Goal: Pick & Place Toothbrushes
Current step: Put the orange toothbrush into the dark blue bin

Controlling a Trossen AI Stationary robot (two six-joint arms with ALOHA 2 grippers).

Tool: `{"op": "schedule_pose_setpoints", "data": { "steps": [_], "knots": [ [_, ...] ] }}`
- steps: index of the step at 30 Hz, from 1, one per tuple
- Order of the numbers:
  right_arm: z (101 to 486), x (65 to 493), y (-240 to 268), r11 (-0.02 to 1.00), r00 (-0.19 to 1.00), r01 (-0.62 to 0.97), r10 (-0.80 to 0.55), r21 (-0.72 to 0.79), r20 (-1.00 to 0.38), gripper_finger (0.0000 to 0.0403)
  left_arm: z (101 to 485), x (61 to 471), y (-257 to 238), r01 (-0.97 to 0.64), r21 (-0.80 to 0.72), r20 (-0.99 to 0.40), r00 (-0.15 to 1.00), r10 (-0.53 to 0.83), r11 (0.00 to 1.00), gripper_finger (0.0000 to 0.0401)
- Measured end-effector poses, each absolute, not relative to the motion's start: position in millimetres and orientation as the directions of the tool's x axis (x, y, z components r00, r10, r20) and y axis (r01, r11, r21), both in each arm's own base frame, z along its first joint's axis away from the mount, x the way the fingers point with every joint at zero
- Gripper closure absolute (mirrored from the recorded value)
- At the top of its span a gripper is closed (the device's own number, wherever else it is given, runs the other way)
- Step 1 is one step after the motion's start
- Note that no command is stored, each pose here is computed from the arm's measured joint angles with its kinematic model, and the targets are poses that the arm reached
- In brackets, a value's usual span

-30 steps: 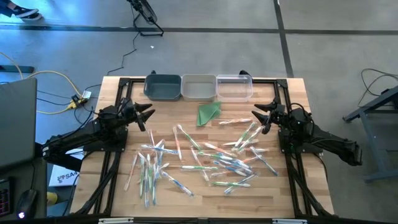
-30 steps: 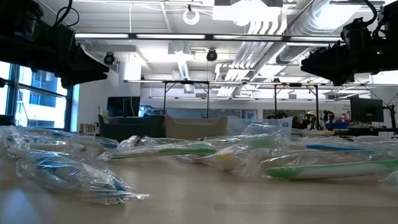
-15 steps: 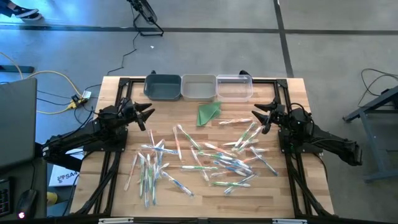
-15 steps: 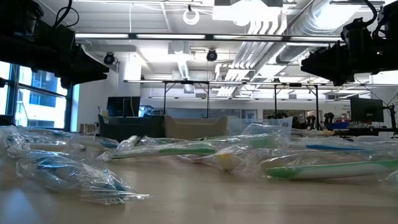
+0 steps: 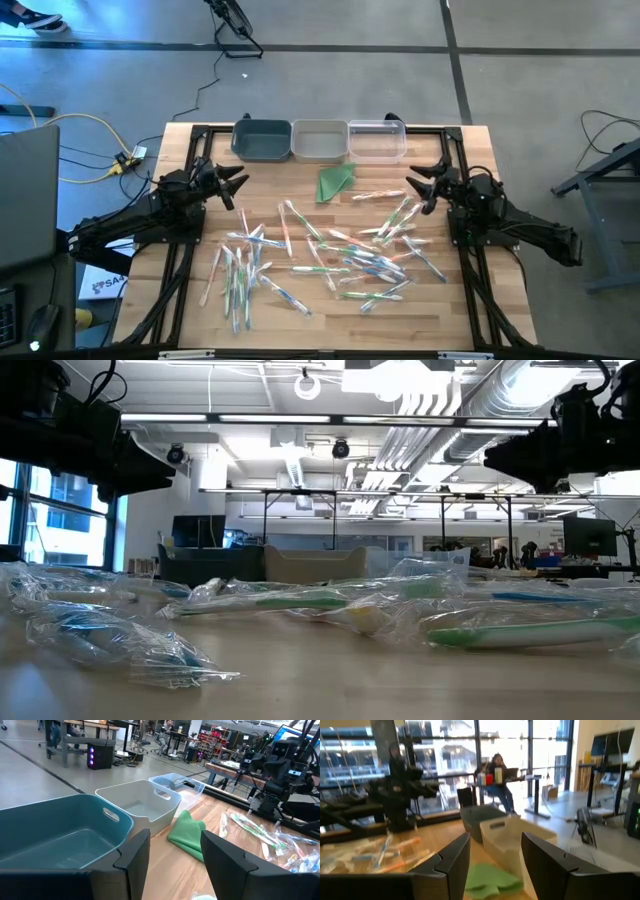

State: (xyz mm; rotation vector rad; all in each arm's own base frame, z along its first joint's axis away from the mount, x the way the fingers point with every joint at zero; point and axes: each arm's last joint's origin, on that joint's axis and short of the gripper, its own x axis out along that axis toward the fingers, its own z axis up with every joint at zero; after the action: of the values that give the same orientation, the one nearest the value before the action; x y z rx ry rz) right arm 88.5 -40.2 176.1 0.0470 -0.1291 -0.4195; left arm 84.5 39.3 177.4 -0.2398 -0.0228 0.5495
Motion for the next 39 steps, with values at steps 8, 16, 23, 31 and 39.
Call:
{"op": "schedule_pose_setpoints", "data": {
  "steps": [8,16,23,31,39],
  "knots": [
    [186,87,-39,0.917,0.893,0.397,-0.393,0.026,0.218,0.0231,182,85,39,-0.506,-0.232,0.010,0.853,0.522,0.831,0.0230],
    [187,91,-42,0.903,0.882,0.428,-0.424,0.025,0.208,0.0231,187,84,39,-0.508,-0.166,0.059,0.851,0.523,0.845,0.0230],
    [189,102,-48,0.888,0.884,0.458,-0.459,0.033,0.093,0.0231,187,84,40,-0.537,-0.145,0.062,0.833,0.549,0.831,0.0230],
    [193,125,-60,0.864,0.858,0.503,-0.502,-0.017,-0.113,0.0231,189,84,40,-0.539,-0.149,0.076,0.830,0.553,0.829,0.0230],
    [182,151,-73,0.844,0.757,0.530,-0.515,-0.082,-0.402,0.0231,189,84,40,-0.542,-0.150,0.076,0.828,0.556,0.827,0.0230]
  ]
}}
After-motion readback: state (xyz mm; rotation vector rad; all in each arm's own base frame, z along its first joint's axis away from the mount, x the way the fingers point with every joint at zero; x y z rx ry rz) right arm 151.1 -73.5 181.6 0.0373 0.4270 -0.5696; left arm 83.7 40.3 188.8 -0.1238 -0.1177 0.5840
